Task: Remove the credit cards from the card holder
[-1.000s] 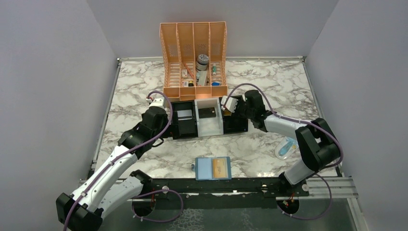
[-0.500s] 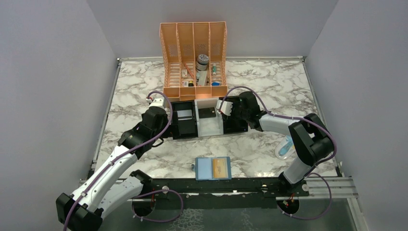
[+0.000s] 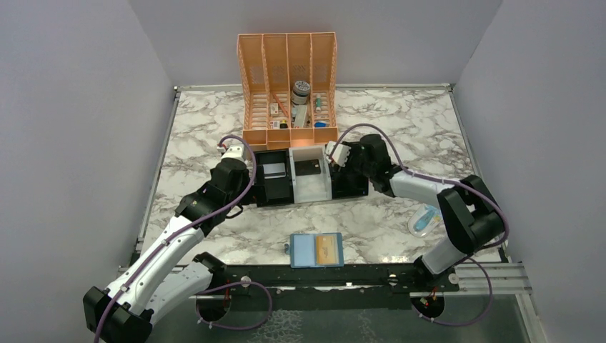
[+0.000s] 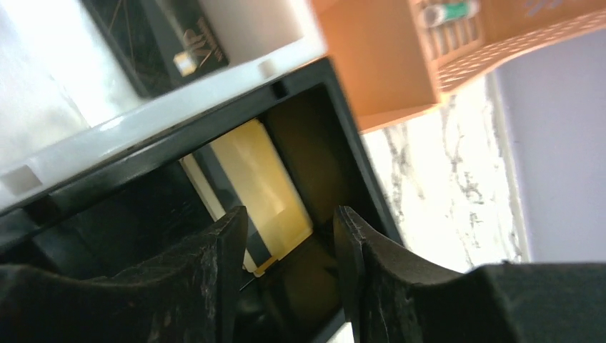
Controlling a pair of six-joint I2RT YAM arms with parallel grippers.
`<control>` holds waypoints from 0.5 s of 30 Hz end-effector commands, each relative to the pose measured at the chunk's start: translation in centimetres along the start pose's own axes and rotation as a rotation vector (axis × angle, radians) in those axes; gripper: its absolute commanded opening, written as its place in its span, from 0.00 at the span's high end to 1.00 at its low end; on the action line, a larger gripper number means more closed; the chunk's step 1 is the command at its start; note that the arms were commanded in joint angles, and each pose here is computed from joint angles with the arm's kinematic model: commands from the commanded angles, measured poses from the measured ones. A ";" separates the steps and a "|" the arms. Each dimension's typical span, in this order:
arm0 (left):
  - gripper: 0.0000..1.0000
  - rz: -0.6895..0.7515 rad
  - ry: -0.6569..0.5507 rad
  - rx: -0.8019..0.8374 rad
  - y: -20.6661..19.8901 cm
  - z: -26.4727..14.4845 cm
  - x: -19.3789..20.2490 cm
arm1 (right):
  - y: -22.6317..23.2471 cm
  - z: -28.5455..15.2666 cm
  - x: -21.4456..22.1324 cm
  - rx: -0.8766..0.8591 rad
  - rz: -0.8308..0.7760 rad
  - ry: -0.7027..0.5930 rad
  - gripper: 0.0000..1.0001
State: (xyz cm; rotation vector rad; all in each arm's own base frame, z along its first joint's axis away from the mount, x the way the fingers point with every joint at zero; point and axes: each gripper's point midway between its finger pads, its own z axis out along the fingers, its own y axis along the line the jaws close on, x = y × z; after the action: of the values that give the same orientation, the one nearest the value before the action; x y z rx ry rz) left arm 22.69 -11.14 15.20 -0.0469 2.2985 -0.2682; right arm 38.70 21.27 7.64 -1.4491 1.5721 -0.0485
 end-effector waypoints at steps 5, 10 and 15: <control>0.01 0.008 0.001 0.019 0.0 -0.1 0.3 | -4.2 -5.3 -7.5 0.187 0.331 -0.307 0.47; 0.01 0.013 0.001 0.039 -0.3 -0.2 0.4 | -3.2 -7.5 -8.1 0.176 0.720 -0.343 0.49; 0.01 0.016 -0.005 0.089 -1.1 -0.5 0.4 | -0.3 -8.0 -6.7 0.106 1.086 -0.214 0.29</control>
State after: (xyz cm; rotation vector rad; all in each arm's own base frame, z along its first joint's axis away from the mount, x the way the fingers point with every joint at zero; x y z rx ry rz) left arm 22.31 -11.46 15.01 -0.0250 2.3026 -0.2967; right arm 34.77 21.89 18.25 -0.6469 1.6928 0.4200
